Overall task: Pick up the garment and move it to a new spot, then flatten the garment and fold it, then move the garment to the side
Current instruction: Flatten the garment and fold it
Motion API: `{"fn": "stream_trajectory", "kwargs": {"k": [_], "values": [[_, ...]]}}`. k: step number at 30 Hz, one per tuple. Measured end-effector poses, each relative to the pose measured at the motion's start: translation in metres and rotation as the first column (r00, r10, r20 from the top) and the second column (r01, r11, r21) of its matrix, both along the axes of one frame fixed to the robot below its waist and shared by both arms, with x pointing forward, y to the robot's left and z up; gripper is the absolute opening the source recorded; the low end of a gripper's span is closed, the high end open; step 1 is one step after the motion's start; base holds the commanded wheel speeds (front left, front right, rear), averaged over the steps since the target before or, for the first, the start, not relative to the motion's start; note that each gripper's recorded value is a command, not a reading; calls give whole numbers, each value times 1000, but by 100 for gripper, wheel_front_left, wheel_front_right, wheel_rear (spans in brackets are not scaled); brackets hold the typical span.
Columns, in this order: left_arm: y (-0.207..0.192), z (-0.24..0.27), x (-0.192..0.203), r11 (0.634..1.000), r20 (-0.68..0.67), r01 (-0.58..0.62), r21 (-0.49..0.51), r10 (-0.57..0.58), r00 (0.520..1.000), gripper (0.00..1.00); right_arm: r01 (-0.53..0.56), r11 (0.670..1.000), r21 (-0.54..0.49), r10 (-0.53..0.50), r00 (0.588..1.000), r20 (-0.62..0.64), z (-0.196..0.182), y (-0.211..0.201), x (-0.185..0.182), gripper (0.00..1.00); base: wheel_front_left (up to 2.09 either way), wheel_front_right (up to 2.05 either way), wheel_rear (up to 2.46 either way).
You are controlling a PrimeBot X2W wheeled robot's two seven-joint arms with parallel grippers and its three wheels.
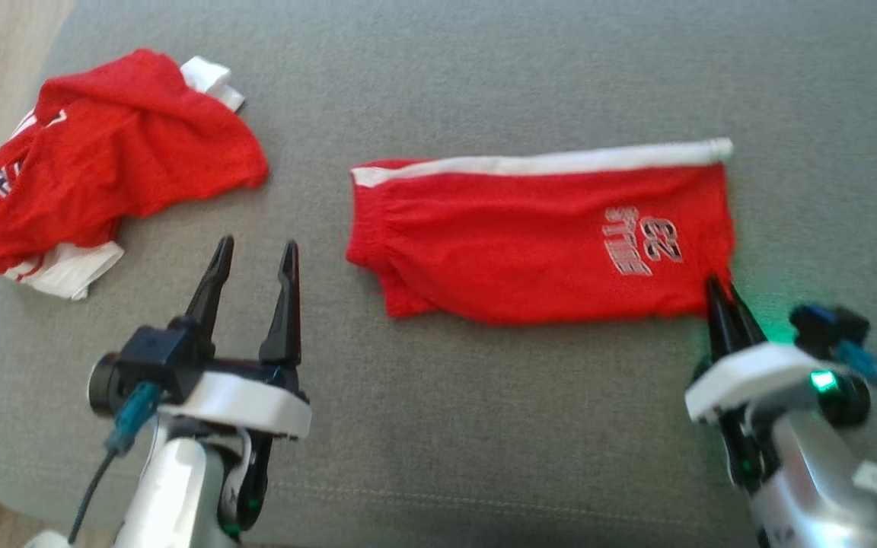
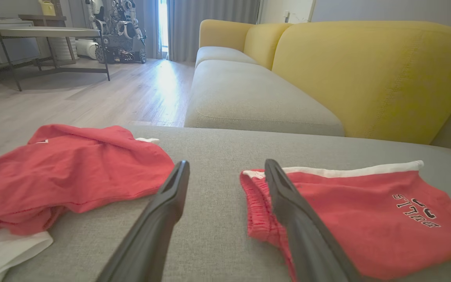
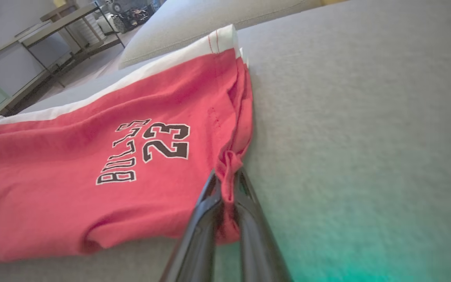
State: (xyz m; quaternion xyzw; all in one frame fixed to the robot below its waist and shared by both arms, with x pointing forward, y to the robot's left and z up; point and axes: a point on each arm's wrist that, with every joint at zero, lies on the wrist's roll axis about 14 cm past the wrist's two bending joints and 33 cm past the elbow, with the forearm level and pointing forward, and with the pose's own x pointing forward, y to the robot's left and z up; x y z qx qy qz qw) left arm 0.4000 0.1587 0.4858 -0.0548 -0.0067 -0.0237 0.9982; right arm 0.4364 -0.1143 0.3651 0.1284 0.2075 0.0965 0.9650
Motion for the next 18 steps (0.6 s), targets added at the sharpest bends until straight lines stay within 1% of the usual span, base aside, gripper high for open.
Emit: {"fn": "stream_trajectory", "kwargs": {"k": [4,8,12,18], "values": [[-5,-2,-3,1000,-6,15,-7,-15,1000,100,70,998,0,-70,998,-5,-2,-22,-22,0,0,0,0],[-8,2,-1,1000,7,25,-10,-25,1000,100,111,994,-3,-111,994,-16,-1,-33,-36,0,0,0,0],[-10,3,0,999,12,33,-12,-33,999,100,136,991,-9,-136,991,-8,5,-42,-39,0,0,0,0],[-11,3,-1,999,13,35,-7,-35,999,100,135,991,-10,-135,991,16,16,-42,-35,0,0,0,0]]}}
